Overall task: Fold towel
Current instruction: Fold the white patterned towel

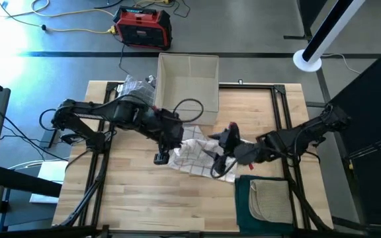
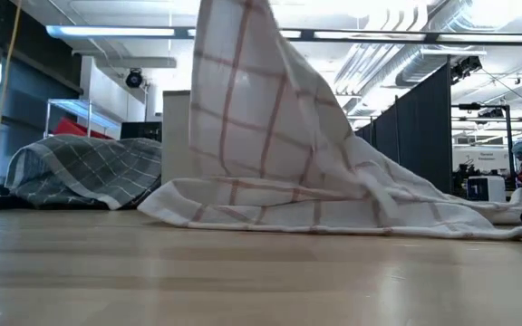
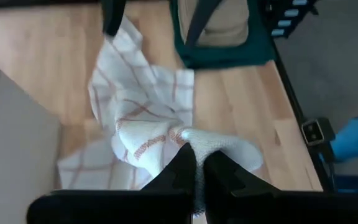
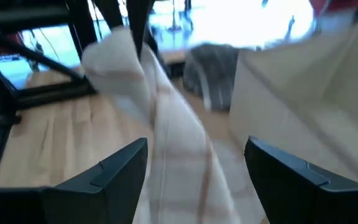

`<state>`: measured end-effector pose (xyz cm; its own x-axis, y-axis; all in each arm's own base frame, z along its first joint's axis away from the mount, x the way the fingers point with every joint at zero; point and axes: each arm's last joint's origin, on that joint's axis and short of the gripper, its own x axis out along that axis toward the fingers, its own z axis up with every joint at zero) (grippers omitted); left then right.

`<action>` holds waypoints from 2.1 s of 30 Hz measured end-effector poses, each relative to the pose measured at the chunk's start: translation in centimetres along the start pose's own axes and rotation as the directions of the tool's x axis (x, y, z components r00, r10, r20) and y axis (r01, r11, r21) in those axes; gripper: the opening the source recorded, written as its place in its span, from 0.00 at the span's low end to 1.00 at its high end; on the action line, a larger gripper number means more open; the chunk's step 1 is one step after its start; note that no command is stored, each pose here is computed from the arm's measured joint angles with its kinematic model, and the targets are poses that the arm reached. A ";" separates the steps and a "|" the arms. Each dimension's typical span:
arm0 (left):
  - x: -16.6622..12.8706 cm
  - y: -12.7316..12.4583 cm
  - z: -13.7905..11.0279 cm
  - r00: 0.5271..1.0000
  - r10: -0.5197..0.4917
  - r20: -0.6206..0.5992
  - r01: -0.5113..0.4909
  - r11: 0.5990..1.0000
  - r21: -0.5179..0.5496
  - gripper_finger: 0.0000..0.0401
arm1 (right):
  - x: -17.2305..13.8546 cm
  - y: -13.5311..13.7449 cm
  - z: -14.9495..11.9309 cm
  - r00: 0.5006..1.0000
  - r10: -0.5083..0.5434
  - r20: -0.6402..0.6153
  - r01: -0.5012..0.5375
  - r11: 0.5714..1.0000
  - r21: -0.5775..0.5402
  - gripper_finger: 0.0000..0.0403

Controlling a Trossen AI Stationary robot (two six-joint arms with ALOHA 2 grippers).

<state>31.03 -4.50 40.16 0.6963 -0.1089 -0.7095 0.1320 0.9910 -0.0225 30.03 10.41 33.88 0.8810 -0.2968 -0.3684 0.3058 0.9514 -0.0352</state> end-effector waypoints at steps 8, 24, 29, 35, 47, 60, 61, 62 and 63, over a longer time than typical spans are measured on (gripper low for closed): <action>-0.7 1.4 0.6 0.996 0.087 0.033 -0.086 0.996 -0.021 0.00 | 3.0 0.0 0.2 0.998 -0.018 0.066 0.024 0.996 -0.086 0.63; -2.0 1.3 -0.8 0.997 0.010 -0.076 -0.008 1.000 0.020 0.00 | 5.3 -2.8 -2.3 0.959 -0.174 -0.222 0.176 0.984 -0.011 0.63; -2.1 1.2 -1.3 0.993 0.016 -0.118 -0.013 1.000 0.029 0.00 | 5.1 -3.2 -2.2 0.944 -0.197 -0.265 0.204 0.979 -0.003 0.63; -2.0 1.1 -1.0 0.995 0.013 -0.094 -0.008 0.998 0.058 0.00 | 5.8 -4.2 -1.9 0.944 -0.201 -0.263 0.222 0.974 0.050 0.63; -2.0 1.1 -0.9 0.996 0.019 -0.084 -0.013 0.997 0.071 0.00 | 8.4 -3.7 -6.2 0.882 -0.095 -0.461 0.150 0.985 0.083 0.62; -5.3 1.7 -3.7 0.924 0.271 -0.269 -0.247 0.962 0.117 0.00 | 4.9 -4.5 -4.2 0.757 -0.147 -0.636 0.273 0.956 0.104 0.04; -5.9 1.7 -3.8 0.927 0.278 -0.253 -0.256 0.960 0.118 0.00 | 4.3 -4.6 -3.0 0.776 -0.150 -0.612 0.266 0.958 0.103 0.03; -6.5 1.7 -3.9 0.929 0.284 -0.235 -0.262 0.957 0.121 0.00 | 3.8 -4.7 -1.7 0.799 -0.149 -0.583 0.254 0.962 0.102 0.01; -7.0 1.7 -3.9 0.933 0.290 -0.215 -0.267 0.955 0.133 0.00 | 3.3 -4.8 -0.2 0.828 -0.139 -0.544 0.236 0.965 0.114 0.01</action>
<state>23.66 -1.74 42.34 0.5362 0.2030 -0.8193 0.0340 0.9647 0.2613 31.38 4.86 32.70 0.4904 -0.3333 -0.8052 0.5445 0.8386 -0.0156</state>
